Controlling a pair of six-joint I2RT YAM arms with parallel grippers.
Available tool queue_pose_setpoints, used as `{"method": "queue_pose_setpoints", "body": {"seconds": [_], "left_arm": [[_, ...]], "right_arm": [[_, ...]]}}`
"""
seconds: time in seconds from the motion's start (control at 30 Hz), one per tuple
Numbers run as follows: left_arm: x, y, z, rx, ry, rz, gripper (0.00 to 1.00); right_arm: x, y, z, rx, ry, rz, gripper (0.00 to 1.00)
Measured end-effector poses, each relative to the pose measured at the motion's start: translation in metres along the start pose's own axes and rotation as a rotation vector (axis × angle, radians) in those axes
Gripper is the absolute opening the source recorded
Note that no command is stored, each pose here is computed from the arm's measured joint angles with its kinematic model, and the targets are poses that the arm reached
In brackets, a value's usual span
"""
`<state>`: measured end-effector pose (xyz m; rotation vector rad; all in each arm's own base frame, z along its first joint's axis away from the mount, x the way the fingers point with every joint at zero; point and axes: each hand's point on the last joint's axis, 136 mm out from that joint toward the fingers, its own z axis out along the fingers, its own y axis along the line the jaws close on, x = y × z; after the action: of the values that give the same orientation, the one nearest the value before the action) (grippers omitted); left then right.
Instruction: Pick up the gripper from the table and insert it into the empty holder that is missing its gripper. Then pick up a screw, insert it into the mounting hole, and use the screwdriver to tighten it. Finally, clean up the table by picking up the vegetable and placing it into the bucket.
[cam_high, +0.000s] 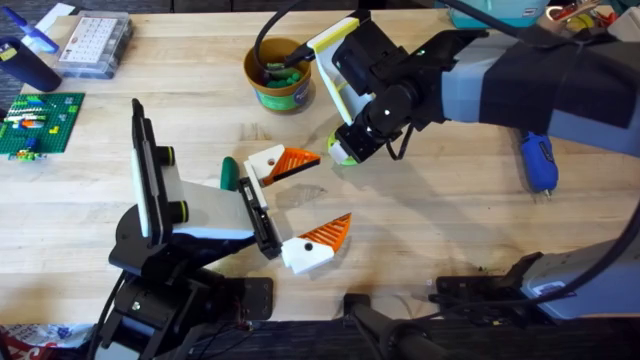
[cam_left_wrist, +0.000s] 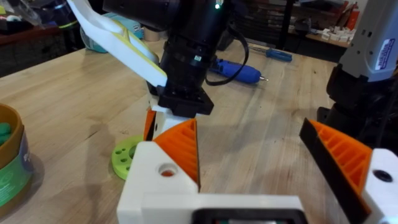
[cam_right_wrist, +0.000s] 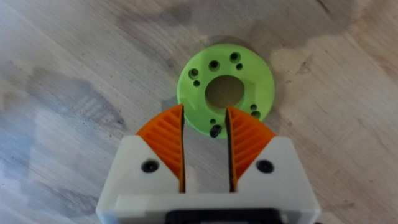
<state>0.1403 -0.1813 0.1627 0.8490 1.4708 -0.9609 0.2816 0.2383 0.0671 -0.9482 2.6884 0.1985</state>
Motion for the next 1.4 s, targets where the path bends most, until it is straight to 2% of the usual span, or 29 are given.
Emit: {"method": "queue_pose_setpoints", "body": {"seconds": [0.23,0.37,0.53,0.73,0.93,1.03,1.1,1.27,1.4], "left_arm": [[-0.001,0.000,0.000,-0.001,0.001,-0.002,0.990],[0.000,0.000,0.000,-0.001,0.003,-0.004,0.990],[0.000,0.000,0.000,-0.001,0.003,-0.004,0.990],[0.000,0.000,0.000,-0.001,0.003,-0.004,0.990],[0.000,0.000,0.000,-0.001,0.003,-0.004,0.990],[0.000,0.000,0.000,-0.001,0.003,-0.004,0.990],[0.000,0.000,0.000,-0.001,0.003,-0.004,0.990],[0.000,0.000,0.000,-0.001,0.003,-0.004,0.990],[0.000,0.000,0.000,-0.001,0.003,-0.004,0.990]], "right_arm": [[0.005,-0.002,0.000,0.003,0.024,0.016,0.334],[0.003,-0.004,-0.011,0.006,0.020,0.032,0.334],[-0.005,-0.006,-0.061,0.013,-0.049,0.051,0.334],[0.012,-0.007,-0.126,0.031,-0.136,0.072,0.334],[0.019,-0.007,-0.158,0.032,-0.223,0.096,0.334],[0.015,-0.008,-0.145,0.031,-0.252,0.104,0.334],[0.015,-0.009,-0.121,0.032,-0.252,0.107,0.334],[0.029,-0.011,-0.059,0.037,-0.161,0.110,0.334],[0.023,-0.012,-0.037,0.038,-0.146,0.112,0.334]]}}
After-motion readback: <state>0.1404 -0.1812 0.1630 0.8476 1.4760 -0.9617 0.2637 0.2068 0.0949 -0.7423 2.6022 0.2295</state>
